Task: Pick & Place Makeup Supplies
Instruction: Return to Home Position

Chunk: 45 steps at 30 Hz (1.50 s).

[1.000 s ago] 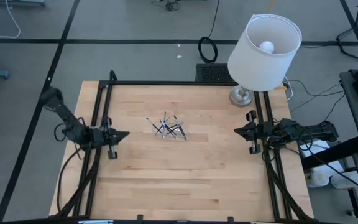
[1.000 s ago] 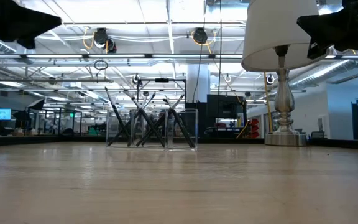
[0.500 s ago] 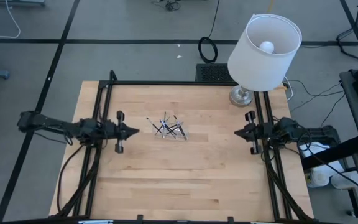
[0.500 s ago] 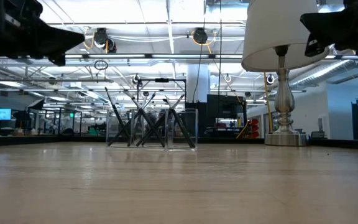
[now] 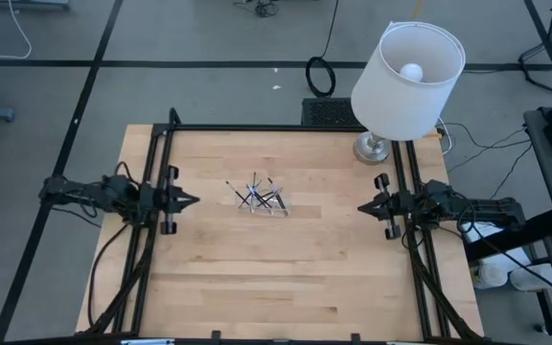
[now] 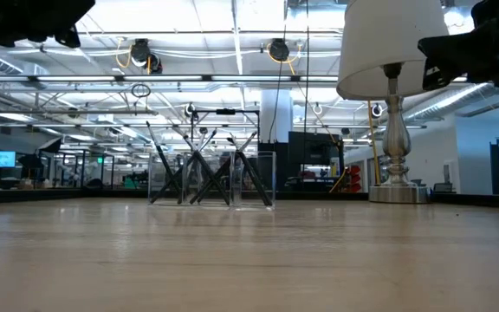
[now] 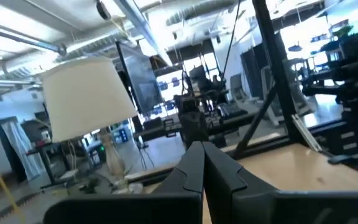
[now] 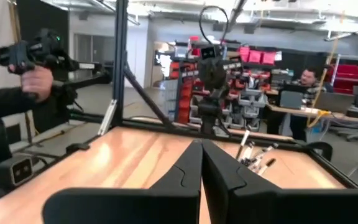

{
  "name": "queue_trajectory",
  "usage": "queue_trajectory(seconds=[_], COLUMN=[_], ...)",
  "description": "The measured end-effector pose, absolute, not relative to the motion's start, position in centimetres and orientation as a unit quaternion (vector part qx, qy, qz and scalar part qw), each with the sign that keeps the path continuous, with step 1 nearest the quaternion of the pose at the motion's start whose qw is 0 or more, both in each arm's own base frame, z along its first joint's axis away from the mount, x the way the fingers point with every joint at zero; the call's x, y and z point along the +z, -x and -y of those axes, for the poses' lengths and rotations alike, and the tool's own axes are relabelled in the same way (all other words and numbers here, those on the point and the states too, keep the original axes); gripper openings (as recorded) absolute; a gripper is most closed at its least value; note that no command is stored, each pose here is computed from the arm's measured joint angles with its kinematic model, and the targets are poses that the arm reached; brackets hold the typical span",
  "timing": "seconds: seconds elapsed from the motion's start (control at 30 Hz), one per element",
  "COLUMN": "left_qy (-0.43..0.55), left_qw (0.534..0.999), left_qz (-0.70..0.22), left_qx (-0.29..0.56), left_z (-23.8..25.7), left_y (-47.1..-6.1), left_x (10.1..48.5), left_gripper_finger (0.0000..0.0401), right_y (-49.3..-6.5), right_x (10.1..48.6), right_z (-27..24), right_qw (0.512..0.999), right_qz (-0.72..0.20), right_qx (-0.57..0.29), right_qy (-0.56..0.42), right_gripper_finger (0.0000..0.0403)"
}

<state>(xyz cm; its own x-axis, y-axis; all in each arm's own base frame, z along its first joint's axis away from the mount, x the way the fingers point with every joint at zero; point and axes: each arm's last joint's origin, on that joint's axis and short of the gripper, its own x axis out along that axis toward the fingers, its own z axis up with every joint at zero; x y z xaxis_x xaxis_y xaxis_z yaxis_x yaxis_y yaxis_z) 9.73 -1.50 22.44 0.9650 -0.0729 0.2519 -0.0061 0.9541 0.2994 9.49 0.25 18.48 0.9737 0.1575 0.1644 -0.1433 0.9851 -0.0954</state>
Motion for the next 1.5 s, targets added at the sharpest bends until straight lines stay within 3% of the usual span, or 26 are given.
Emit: queue_trajectory(seconds=[0.33,0.5,0.67,1.5], left_qy=[-0.135,-0.117,-0.096,-0.073], left_qw=[0.990,0.992,0.992,0.995], left_qz=[0.037,-0.013,-0.002,-0.015], left_qx=[-0.033,-0.054,-0.086,-0.071], left_z=[1.1,1.3,1.5,1.5], left_y=[-8.4,-9.2,-9.9,-10.1], left_x=[21.1,17.8,16.6,16.5], left_gripper_finger=[0.0000,0.0000,0.0000,0.0003], right_y=[-9.5,-9.5,-9.7,-9.6], right_x=[18.4,17.9,17.4,18.0], right_z=[0.3,0.5,0.7,0.9], right_qw=[0.994,0.997,0.998,0.998], right_qz=[0.082,0.060,0.035,0.063], right_qx=[0.067,0.058,0.050,0.007], right_qy=[0.023,0.000,-0.016,0.002], right_gripper_finger=[0.0000,0.0000,0.0000,0.0000])
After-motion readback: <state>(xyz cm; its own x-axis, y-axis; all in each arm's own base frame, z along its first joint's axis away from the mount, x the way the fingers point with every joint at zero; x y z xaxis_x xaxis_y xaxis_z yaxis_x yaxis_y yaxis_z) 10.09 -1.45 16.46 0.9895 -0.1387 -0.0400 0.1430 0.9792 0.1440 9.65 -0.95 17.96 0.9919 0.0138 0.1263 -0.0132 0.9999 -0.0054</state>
